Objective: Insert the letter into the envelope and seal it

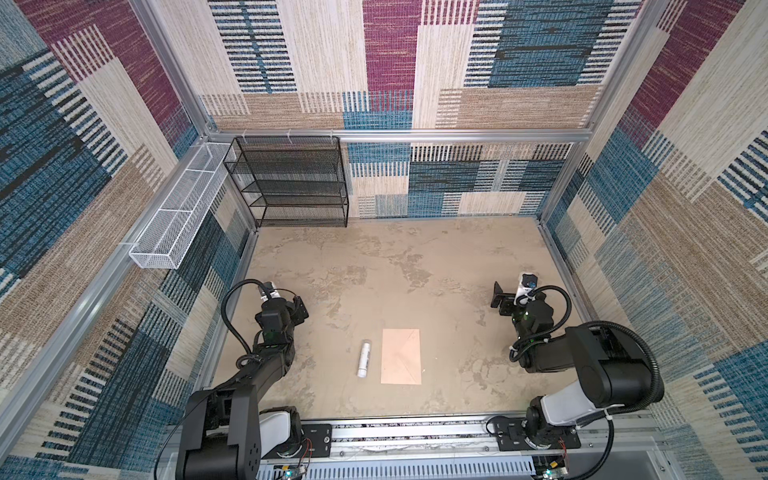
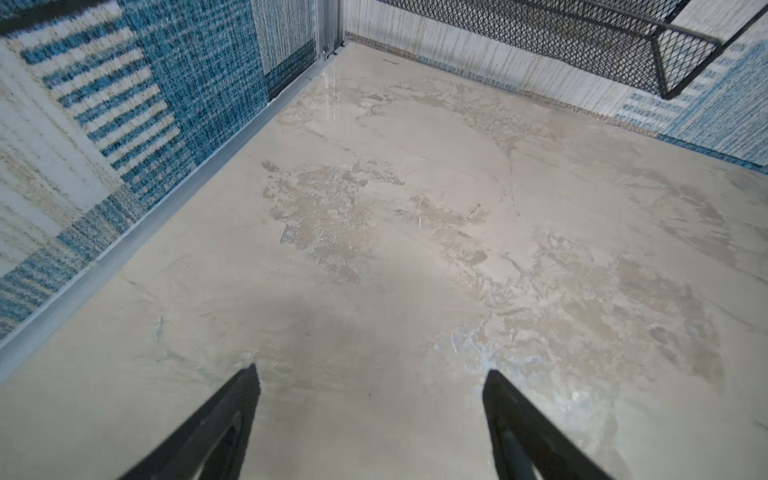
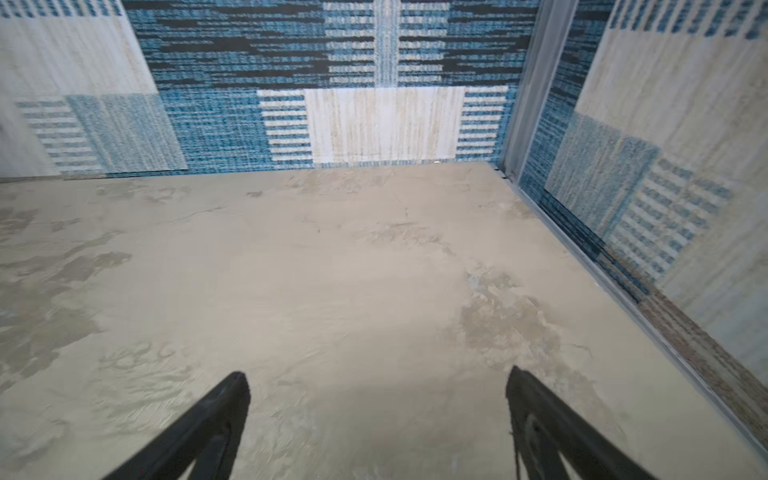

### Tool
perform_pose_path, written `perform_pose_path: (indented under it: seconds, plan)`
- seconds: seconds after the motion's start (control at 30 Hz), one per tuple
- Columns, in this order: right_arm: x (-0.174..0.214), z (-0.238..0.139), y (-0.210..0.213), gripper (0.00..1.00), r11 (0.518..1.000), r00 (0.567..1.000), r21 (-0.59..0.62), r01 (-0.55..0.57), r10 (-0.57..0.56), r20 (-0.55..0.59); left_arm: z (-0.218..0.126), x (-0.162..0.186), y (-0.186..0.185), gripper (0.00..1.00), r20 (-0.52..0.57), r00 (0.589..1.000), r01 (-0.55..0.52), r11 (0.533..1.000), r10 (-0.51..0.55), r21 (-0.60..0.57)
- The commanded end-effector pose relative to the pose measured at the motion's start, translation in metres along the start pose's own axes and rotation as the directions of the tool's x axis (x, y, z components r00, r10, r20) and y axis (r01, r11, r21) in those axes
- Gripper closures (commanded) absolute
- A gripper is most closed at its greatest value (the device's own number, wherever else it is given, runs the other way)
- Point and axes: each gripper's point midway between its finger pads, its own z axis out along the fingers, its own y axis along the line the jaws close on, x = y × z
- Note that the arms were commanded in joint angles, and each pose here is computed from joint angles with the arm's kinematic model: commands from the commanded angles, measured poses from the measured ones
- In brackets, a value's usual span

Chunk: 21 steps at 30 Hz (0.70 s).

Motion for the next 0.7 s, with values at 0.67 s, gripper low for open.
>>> perform_pose_path:
  seconds: [0.67]
  plan:
    - [-0.028, -0.003, 0.008, 0.00, 0.999, 0.993, -0.050, -0.020, 0.025, 0.112, 0.042, -0.005, -0.050, 0.01, 0.064, 0.984, -0.177, 0.968, 0.168, 0.180]
